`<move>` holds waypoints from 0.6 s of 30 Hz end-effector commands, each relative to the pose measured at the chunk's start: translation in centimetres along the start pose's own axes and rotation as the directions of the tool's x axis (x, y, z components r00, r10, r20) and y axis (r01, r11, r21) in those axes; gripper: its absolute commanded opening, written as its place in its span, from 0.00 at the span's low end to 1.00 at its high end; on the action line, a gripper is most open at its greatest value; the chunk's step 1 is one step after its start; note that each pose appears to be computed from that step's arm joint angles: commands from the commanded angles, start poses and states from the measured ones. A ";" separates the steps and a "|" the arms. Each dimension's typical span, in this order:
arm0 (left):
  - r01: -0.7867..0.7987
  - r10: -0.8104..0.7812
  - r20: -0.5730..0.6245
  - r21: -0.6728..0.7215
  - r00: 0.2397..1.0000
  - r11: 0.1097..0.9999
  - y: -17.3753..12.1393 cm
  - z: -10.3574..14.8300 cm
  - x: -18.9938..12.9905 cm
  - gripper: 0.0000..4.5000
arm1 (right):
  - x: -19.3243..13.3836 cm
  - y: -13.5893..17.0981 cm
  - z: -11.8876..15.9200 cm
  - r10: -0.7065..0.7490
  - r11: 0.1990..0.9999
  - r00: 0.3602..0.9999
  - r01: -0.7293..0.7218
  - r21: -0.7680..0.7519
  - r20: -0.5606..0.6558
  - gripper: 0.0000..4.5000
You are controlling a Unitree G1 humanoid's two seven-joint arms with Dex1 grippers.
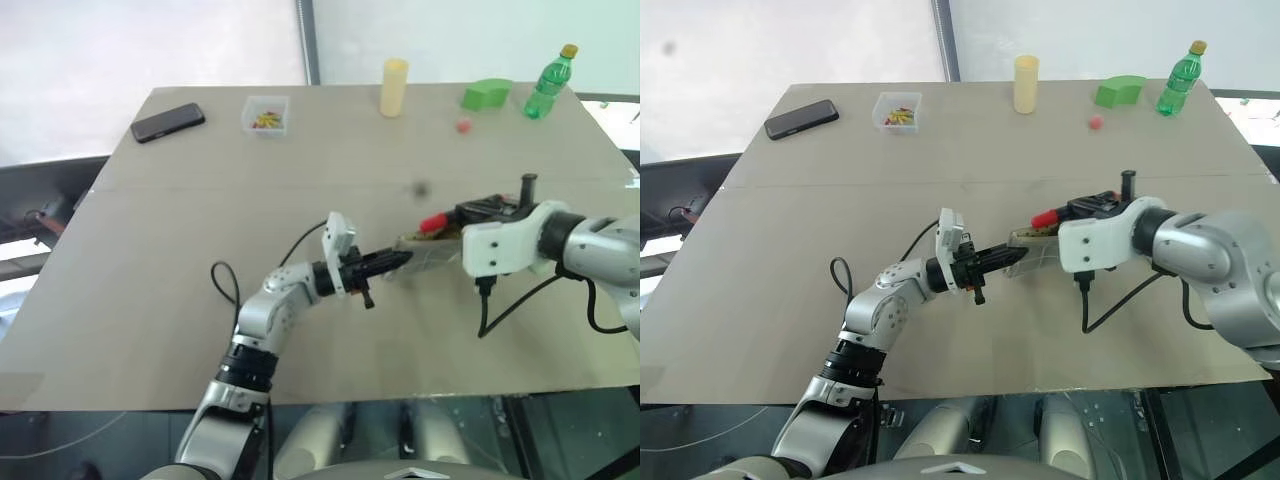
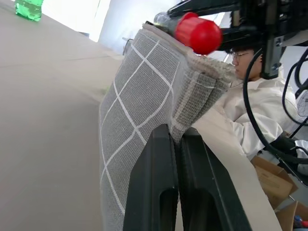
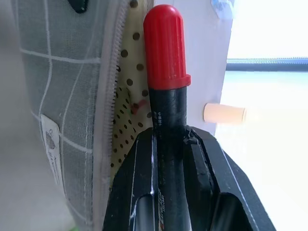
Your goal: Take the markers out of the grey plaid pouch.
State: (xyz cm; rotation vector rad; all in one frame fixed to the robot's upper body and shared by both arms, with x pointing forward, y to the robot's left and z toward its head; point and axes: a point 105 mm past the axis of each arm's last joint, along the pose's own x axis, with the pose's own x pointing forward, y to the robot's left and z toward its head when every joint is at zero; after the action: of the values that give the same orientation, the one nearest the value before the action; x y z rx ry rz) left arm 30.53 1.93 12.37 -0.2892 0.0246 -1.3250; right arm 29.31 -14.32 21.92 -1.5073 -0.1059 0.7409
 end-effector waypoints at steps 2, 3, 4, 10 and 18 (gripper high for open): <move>-0.007 0.006 0.025 0.022 1.000 1.000 0.3 -0.5 -1.8 0.00 | -4.5 -3.8 -4.3 -0.208 0.886 0.963 0.260 0.385 -0.172 0.06; -0.014 0.014 0.018 0.034 1.000 0.999 0.4 -0.8 -2.3 0.00 | -5.7 -3.9 -5.8 -0.231 0.828 0.942 0.322 0.460 -0.244 0.06; -0.022 0.022 0.011 0.046 1.000 0.999 0.6 -1.0 -2.7 0.00 | -6.5 -3.9 -6.8 -0.246 0.776 0.924 0.368 0.512 -0.292 0.06; -0.099 0.098 0.017 0.128 0.995 0.987 1.9 -1.0 -4.6 0.00 | -7.8 -0.6 -12.7 -0.124 0.239 0.900 0.437 0.867 -0.419 0.06; -0.129 0.122 0.045 0.204 0.992 0.970 1.4 0.8 -6.2 0.00 | -4.2 5.5 -16.9 0.177 0.187 0.903 0.360 0.914 -0.392 0.06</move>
State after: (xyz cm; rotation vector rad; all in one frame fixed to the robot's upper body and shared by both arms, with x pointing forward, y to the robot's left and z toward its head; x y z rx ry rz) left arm 30.66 7.82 11.31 -0.1477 -0.0985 -1.1986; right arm 32.05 -30.95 16.09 -0.2385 0.5709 0.1827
